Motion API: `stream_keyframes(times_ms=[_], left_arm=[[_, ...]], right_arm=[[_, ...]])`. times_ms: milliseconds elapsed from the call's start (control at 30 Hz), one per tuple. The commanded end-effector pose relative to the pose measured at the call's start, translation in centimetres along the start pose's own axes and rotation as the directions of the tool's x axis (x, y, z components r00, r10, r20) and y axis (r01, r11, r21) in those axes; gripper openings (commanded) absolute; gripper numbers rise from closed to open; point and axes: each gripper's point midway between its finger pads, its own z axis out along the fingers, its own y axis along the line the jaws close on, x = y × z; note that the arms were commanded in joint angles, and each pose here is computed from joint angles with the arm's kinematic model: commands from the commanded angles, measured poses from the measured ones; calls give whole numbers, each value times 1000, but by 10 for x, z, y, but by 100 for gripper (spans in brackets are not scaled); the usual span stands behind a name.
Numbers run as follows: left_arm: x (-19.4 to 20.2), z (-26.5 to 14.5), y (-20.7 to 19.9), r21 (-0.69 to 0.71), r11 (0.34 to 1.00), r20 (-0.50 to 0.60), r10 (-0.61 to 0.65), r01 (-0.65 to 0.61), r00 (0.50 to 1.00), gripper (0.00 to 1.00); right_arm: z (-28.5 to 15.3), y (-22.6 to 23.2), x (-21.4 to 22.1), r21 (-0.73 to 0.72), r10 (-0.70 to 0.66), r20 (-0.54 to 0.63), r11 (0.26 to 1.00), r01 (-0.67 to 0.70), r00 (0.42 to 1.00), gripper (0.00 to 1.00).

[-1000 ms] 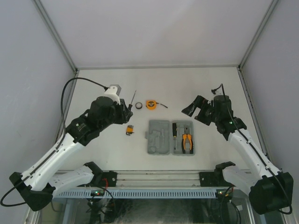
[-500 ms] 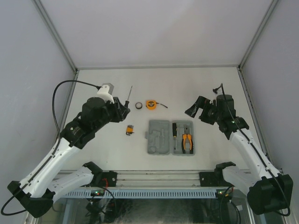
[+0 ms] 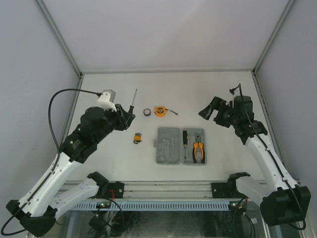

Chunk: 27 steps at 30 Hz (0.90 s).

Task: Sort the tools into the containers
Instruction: Place the screwdriver in the storage box.

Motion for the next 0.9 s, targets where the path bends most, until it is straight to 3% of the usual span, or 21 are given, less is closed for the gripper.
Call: stream_keyframes(times_ms=[0,400,867], left_arm=[[-14,-5,-10,66,998,71,20,-25,997,0],[-21,-10,-16,99,994,94,41,-50,995,0],[-9,-6,-17,117,993,100,-26,15,995,0]], right_arm=[[-4,38,-27,-90,-48,77,994,55,996,100],[3,132,18,-191,-126,82,972,139,989,96],[-15,209,39,-292,-28,220,952,93,975,92]])
